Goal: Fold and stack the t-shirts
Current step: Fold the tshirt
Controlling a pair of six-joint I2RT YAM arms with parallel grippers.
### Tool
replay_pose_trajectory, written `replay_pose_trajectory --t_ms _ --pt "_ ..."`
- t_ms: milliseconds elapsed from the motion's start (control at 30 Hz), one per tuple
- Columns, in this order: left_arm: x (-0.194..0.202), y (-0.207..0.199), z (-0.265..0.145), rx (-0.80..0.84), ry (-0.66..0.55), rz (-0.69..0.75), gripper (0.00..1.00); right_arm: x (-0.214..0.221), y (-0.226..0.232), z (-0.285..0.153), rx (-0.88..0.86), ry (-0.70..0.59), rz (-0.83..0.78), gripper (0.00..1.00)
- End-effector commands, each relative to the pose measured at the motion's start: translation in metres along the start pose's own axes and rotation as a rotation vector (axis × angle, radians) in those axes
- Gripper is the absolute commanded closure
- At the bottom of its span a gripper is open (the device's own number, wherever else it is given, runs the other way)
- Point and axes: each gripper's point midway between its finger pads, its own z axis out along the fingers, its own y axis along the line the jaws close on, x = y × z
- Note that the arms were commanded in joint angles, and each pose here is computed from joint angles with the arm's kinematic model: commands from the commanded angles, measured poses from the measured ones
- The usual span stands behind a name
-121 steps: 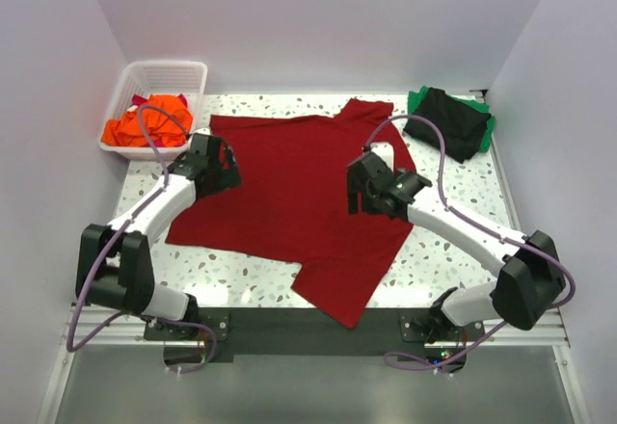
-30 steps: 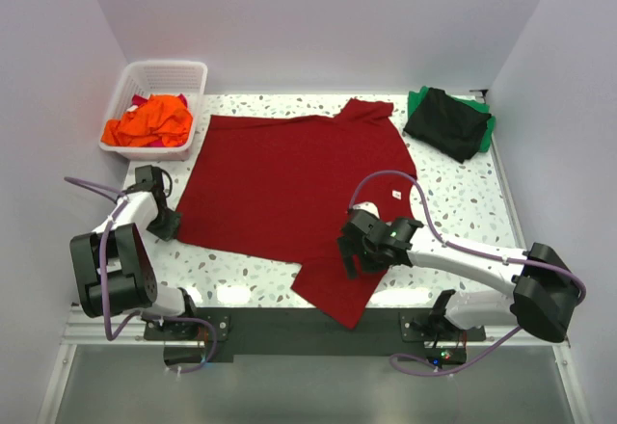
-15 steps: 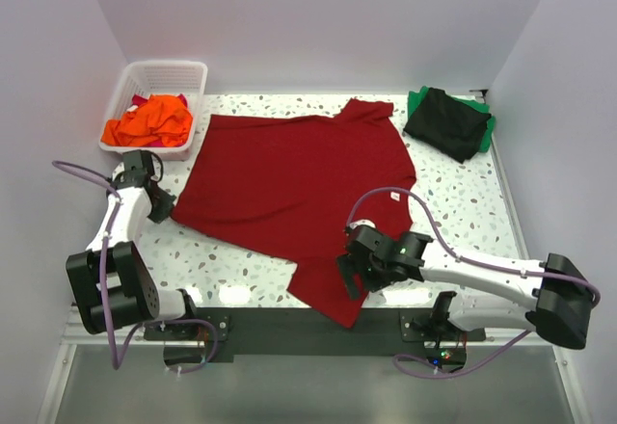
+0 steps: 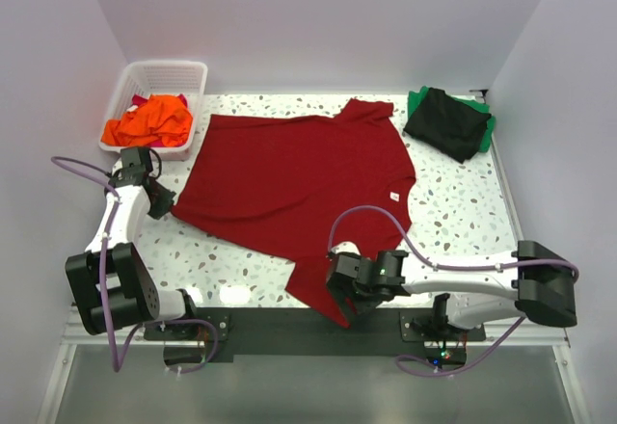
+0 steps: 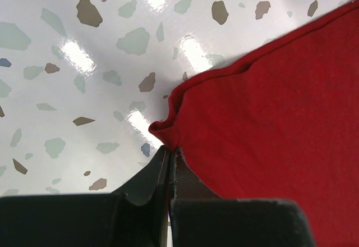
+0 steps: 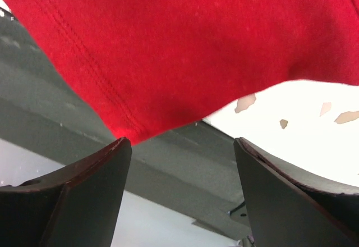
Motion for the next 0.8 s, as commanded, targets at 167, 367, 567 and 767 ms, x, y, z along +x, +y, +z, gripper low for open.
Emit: replay_pose_trajectory --t_ms 167,367,567,767 --pt "-0.004 -0.002 0.004 0.023 -0.013 0.021 1.00 -0.039 0.031 0.003 -0.053 -0.113 0.009 0.26" --pt "-0.003 -0.003 0.003 0.027 -0.008 0.020 1.00 -0.041 0.039 0.007 -0.075 -0.102 -0.003 0.28" --pt "-0.001 -0.003 0.003 0.035 -0.006 0.021 1.00 -0.035 0.033 0.009 -0.031 -0.077 0.010 0.31" --pt "0.004 0.000 0.006 0.028 0.006 0.022 1.00 -0.030 0.027 0.006 0.008 -0.074 0.012 0.34"
